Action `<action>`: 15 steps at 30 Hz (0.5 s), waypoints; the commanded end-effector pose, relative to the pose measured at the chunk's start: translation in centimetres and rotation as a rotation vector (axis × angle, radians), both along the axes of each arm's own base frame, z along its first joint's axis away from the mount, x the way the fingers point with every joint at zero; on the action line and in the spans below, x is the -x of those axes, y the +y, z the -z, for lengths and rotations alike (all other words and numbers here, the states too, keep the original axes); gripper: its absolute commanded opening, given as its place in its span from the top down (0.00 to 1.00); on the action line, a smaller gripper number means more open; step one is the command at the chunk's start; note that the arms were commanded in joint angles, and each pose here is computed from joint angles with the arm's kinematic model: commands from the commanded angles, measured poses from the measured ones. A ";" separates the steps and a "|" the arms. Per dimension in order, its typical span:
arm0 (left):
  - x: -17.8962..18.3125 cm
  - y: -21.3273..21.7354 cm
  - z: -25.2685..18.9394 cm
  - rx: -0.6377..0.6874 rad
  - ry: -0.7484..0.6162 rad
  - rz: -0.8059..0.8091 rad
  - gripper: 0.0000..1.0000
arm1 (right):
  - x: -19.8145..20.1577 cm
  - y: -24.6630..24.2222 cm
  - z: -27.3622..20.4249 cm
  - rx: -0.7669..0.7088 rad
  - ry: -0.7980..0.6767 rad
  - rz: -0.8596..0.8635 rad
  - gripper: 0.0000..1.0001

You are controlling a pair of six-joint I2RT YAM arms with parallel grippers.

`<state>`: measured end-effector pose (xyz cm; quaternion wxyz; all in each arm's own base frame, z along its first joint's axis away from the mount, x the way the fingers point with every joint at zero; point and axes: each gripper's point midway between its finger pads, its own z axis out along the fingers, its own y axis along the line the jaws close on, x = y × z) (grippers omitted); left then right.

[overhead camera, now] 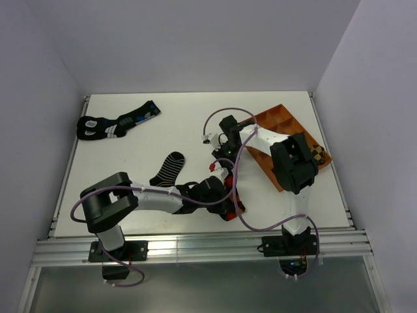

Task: Roll the socks
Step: Roll the sock at the center of the board.

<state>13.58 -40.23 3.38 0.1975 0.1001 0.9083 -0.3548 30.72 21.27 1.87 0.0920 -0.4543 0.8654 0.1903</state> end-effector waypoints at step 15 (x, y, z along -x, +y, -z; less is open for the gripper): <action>5.1 4.9 5.5 -0.124 0.458 0.109 1.00 | -2.5 0.5 -4.0 -0.049 -0.230 0.039 0.47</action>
